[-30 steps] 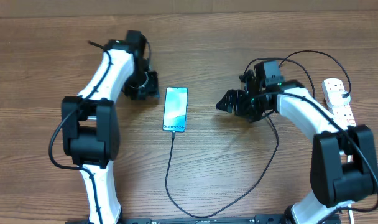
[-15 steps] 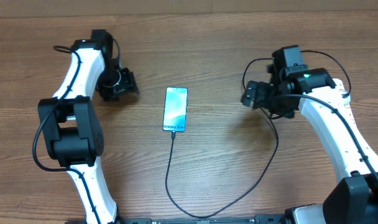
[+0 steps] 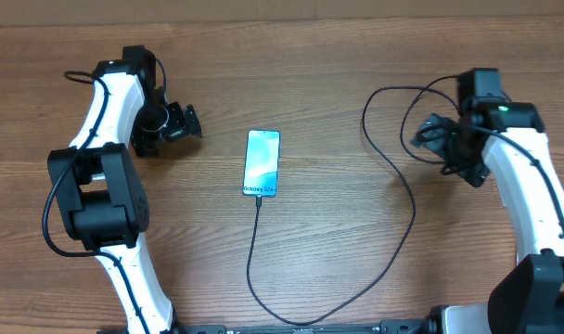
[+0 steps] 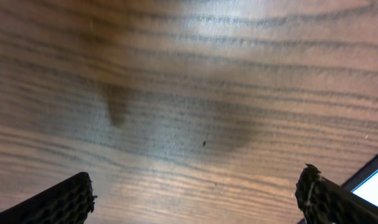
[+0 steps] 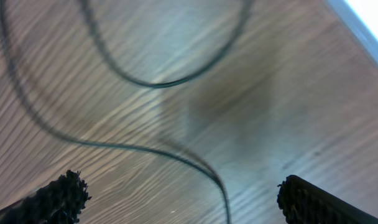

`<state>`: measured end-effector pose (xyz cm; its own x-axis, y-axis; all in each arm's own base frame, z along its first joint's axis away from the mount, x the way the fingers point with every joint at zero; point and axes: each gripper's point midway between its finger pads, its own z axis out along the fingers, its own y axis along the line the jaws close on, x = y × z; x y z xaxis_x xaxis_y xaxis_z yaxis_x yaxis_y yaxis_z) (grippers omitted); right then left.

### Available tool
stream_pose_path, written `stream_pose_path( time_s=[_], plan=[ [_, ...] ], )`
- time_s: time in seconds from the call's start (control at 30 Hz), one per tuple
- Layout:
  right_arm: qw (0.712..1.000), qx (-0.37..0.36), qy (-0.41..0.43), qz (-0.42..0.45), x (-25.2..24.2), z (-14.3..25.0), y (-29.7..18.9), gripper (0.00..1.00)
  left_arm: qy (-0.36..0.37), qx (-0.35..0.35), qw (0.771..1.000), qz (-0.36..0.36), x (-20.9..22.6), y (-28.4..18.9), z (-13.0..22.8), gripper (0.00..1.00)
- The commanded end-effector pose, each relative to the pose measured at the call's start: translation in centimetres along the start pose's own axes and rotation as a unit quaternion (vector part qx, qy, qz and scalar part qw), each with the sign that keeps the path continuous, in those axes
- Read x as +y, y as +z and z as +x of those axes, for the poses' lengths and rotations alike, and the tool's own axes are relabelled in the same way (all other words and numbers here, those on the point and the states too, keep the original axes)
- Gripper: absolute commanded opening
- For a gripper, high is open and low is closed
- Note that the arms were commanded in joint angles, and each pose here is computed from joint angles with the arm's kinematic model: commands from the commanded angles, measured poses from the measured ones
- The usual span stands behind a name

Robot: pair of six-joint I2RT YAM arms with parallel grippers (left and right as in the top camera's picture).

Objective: Plug charger to phone and switch on socket
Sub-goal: 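Retract the left gripper and move the right gripper to the power strip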

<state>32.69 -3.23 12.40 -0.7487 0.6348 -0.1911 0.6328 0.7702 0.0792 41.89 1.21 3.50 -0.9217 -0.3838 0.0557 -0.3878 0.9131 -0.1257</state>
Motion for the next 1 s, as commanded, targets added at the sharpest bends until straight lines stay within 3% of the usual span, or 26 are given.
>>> stream_pose_path(
  time_s=[0.0,0.3,0.7,0.97],
  plan=[
    [0.999,0.001,0.045,0.014,-2.3,-1.0,-0.4,1.00,-0.001,-0.014,1.000,-0.001,-0.3,-0.2,-0.8,1.00],
    [0.988,0.020,0.142,0.050,-10.7,-2.9,-0.4,1.00,0.001,-0.027,1.000,0.003,-0.5,-0.2,-1.5,1.00],
    [0.978,0.019,0.202,0.039,-17.5,-4.1,-0.8,1.00,0.001,-0.027,1.000,0.003,-0.5,-0.2,-1.5,1.00],
    [0.977,-0.059,0.204,0.035,-20.7,-7.8,-1.1,1.00,0.001,-0.027,1.000,0.003,-0.5,-0.2,-1.5,1.00]
  ],
)
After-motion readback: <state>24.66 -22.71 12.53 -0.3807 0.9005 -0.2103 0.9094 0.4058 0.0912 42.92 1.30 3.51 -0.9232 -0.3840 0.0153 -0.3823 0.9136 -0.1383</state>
